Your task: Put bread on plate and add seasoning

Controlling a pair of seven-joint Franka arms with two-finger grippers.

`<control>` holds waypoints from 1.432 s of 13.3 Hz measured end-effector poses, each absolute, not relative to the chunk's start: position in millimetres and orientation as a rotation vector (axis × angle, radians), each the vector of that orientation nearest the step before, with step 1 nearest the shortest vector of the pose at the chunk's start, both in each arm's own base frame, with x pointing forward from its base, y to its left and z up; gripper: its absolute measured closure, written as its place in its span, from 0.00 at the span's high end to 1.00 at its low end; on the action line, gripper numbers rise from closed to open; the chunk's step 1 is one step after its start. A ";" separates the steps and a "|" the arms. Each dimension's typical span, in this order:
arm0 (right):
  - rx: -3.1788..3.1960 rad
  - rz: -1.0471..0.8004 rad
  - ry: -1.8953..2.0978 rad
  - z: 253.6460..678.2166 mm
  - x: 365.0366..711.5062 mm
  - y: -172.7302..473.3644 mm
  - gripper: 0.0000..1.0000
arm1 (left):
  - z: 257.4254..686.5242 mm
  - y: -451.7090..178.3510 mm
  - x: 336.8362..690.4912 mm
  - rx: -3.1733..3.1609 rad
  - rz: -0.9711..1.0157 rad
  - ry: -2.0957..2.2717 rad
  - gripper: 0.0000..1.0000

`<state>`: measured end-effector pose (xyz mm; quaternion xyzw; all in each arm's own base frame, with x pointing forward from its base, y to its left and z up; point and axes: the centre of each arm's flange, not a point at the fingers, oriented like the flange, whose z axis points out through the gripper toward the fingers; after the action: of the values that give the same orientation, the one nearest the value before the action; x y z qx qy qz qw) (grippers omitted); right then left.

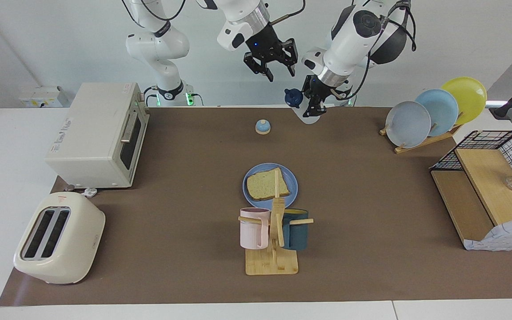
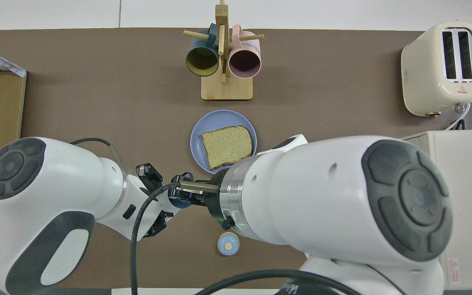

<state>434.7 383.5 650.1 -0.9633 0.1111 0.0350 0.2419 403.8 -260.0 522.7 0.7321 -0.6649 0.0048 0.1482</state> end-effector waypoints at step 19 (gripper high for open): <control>-2.675 -0.018 0.235 622.2 438.2 392.2 0.27 | 521.0 -261.4 404.1 2.113 0.040 -1.910 0.45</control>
<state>438.2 392.2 622.2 -0.9704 0.0852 -0.0067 0.2260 404.1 -261.4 521.0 0.7338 -0.6634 0.0139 0.1458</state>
